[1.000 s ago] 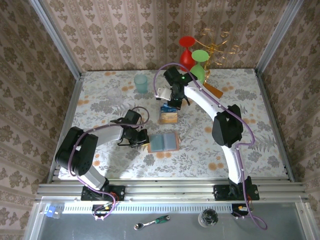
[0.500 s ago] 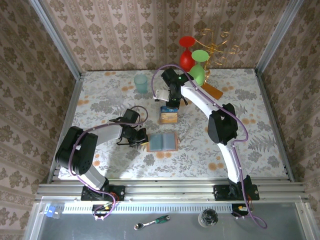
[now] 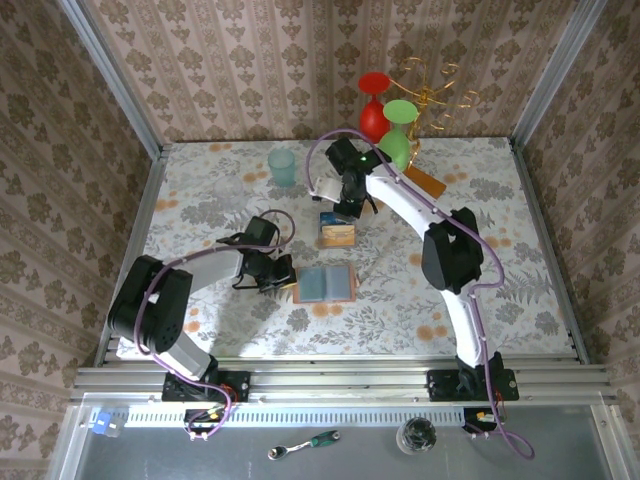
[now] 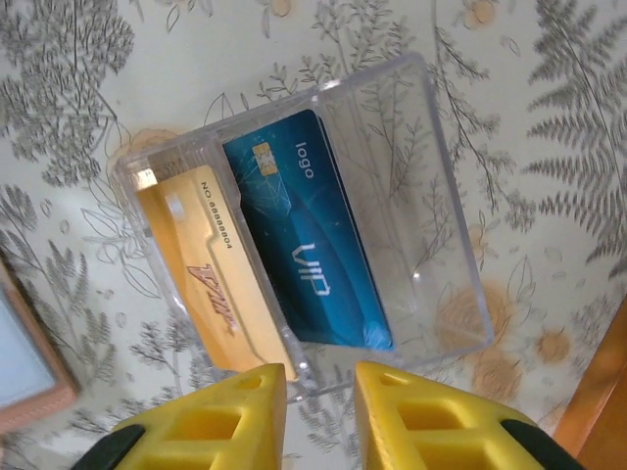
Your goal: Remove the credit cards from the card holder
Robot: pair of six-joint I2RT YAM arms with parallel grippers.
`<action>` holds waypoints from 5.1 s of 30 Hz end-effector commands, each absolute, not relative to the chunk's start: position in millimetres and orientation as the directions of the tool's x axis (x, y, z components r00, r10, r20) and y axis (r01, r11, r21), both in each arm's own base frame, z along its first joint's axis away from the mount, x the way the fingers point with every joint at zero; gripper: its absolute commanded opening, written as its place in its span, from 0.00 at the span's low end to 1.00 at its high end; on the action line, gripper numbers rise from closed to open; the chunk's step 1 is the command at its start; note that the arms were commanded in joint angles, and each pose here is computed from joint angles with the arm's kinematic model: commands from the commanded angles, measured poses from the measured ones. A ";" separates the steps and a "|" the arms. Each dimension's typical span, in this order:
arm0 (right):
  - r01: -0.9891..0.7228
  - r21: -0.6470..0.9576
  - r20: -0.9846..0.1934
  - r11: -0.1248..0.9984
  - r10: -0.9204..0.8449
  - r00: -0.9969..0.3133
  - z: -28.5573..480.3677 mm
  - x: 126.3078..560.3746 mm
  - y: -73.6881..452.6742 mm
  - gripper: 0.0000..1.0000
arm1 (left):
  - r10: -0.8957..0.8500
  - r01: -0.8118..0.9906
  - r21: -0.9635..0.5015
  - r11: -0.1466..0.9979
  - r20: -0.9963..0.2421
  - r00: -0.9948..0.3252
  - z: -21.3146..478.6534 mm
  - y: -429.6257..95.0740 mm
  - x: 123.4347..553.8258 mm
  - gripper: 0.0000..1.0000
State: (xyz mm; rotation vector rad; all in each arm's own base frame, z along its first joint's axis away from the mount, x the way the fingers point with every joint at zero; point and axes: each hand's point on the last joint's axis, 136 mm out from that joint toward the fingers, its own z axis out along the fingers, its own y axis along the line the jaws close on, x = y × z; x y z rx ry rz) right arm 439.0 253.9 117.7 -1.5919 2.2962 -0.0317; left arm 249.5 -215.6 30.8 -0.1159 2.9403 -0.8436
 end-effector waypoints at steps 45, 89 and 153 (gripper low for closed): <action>-0.072 0.644 -0.081 0.762 -0.025 -0.996 74.1 299.0 328.5 0.28 | -0.090 -0.043 -0.472 0.880 -0.077 -0.993 14.9 -211.5 230.2 0.00; -0.049 0.534 -0.038 0.844 -0.033 -0.999 31.6 276.7 320.6 0.25 | -0.095 -0.062 -0.453 0.890 -0.050 -0.994 5.5 -199.6 229.5 0.00; -0.056 0.485 -0.145 0.873 0.018 -0.989 56.5 282.1 278.4 0.27 | -0.041 0.053 -0.704 0.708 -0.117 -0.992 72.5 -298.1 250.6 0.25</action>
